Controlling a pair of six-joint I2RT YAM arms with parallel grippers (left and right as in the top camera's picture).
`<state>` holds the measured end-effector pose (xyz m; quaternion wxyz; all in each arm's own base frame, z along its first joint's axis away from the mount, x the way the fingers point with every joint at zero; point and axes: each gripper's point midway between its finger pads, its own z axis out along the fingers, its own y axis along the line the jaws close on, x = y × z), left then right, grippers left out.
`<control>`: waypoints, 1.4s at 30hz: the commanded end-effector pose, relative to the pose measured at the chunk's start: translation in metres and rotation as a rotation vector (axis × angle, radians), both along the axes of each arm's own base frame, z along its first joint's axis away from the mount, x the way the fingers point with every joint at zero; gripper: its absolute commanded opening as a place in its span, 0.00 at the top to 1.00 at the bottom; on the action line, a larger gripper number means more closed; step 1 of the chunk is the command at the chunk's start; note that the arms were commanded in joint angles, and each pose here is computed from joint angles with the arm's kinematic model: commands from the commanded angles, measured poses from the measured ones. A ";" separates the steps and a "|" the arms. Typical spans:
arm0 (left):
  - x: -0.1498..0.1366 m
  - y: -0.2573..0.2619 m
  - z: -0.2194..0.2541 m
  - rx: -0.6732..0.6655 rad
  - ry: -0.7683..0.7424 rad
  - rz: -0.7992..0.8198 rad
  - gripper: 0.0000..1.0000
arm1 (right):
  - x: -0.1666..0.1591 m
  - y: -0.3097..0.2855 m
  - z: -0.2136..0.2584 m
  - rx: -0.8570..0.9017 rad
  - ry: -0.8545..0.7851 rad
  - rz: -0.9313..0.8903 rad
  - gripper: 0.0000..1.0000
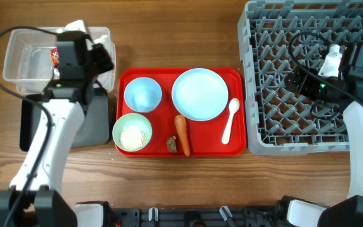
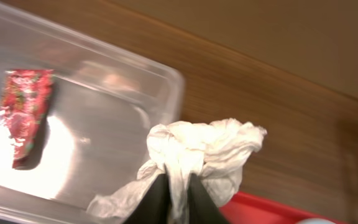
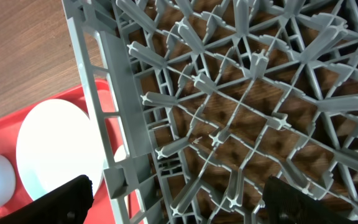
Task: Sort waste into correct bins and load items into the dishwasher rack
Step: 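Carry the tissue left and drop it into the clear bin, then grasp the edge of the light-blue plate with the right gripper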
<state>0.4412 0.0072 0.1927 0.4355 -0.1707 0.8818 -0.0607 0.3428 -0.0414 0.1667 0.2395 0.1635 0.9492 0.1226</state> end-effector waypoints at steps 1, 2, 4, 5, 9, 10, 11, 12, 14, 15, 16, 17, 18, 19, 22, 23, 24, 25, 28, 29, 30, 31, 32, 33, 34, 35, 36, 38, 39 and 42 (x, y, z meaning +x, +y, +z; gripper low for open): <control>0.006 0.049 -0.027 0.014 0.052 0.118 0.83 | 0.001 -0.002 0.006 -0.028 -0.016 0.012 0.10; 0.006 0.057 -0.031 0.014 0.058 0.135 0.83 | 0.001 -0.002 0.006 -0.028 -0.016 0.011 0.10; 0.007 0.069 -0.040 0.012 0.075 0.161 0.83 | 0.001 -0.002 0.006 -0.028 -0.016 0.011 0.10; 0.007 0.074 -0.043 0.012 0.080 0.170 0.80 | 0.001 -0.002 0.006 -0.028 -0.016 0.011 0.10; 0.007 0.082 -0.047 0.010 0.084 0.188 0.66 | 0.001 -0.002 0.006 -0.028 -0.015 0.011 0.10; 0.007 0.082 -0.045 0.011 0.079 0.189 0.64 | 0.001 -0.002 0.005 -0.028 -0.015 0.012 0.10; 0.006 0.082 -0.042 0.011 0.075 0.189 0.63 | 0.001 -0.002 0.006 -0.029 -0.016 0.012 0.10; 0.005 0.081 -0.039 0.010 0.072 0.187 0.62 | 0.001 -0.002 0.006 -0.029 -0.017 0.012 0.10; -0.001 0.076 -0.032 -0.006 0.074 0.168 0.62 | 0.001 -0.002 0.006 -0.029 -0.018 0.012 0.10; -0.006 0.071 -0.028 -0.020 0.079 0.154 0.62 | 0.002 -0.002 0.006 -0.030 -0.020 0.012 0.10; -0.013 0.064 -0.024 -0.037 0.091 0.134 0.61 | 0.002 -0.003 0.006 -0.030 -0.021 0.012 0.11; -0.018 0.060 -0.022 -0.045 0.102 0.123 0.60 | 0.002 -0.002 0.007 -0.031 -0.023 0.013 0.11; -0.027 0.056 -0.021 -0.051 0.125 0.114 0.59 | 0.002 -0.002 0.007 -0.030 -0.024 0.013 0.13; -0.041 0.050 -0.021 -0.060 0.165 0.113 0.58 | 0.003 -0.002 0.009 -0.031 -0.027 0.015 0.15; -0.070 0.036 -0.029 -0.070 0.272 0.092 0.54 | 0.008 0.007 0.021 -0.041 -0.063 0.044 0.16; -0.080 0.031 -0.034 -0.072 0.317 0.082 0.50 | 0.011 0.014 0.027 -0.047 -0.083 0.067 0.16; -0.092 0.025 -0.042 -0.074 0.378 0.070 0.46 | 0.014 0.021 0.034 -0.056 -0.106 0.098 0.16; -0.101 0.021 -0.048 -0.075 0.425 0.061 0.44 | 0.018 0.032 0.040 -0.065 -0.128 0.139 0.16; -0.123 0.010 -0.060 -0.090 0.532 0.057 0.40 | 0.026 0.068 0.057 -0.087 -0.189 0.261 0.15; -0.128 0.006 -0.063 -0.095 0.558 0.060 0.38 | 0.028 0.082 0.061 -0.096 -0.212 0.313 0.15; -0.132 0.004 -0.064 -0.095 0.576 0.054 0.37 | 0.029 0.096 0.063 -0.103 -0.230 0.357 0.15; -0.134 0.002 -0.065 -0.093 0.585 0.049 0.37 | 0.029 0.104 0.063 -0.114 -0.235 0.376 0.14; -0.136 -0.001 -0.065 -0.091 0.592 0.041 0.36 | 0.030 0.116 0.061 -0.133 -0.236 0.404 0.14; -0.136 -0.002 -0.066 -0.090 0.595 0.037 0.35 | 0.030 0.123 0.059 -0.143 -0.235 0.421 0.14; -0.136 -0.004 -0.066 -0.088 0.595 0.032 0.35 | 0.031 0.134 0.053 -0.159 -0.226 0.448 0.15; -0.136 -0.005 -0.066 -0.087 0.595 0.028 0.35 | 0.031 0.143 0.048 -0.168 -0.216 0.469 0.15; -0.136 -0.005 -0.066 -0.086 0.595 0.026 0.34 | 0.031 0.149 0.043 -0.173 -0.206 0.485 0.14; -0.135 -0.006 -0.065 -0.086 0.590 0.025 0.34 | 0.032 0.169 0.020 -0.184 -0.150 0.533 0.15; -0.135 -0.006 -0.065 -0.086 0.588 0.025 0.34 | 0.032 0.175 0.011 -0.183 -0.127 0.548 0.16; -0.135 -0.006 -0.065 -0.086 0.588 0.025 0.34 | 0.035 0.184 -0.021 -0.186 -0.045 0.556 0.19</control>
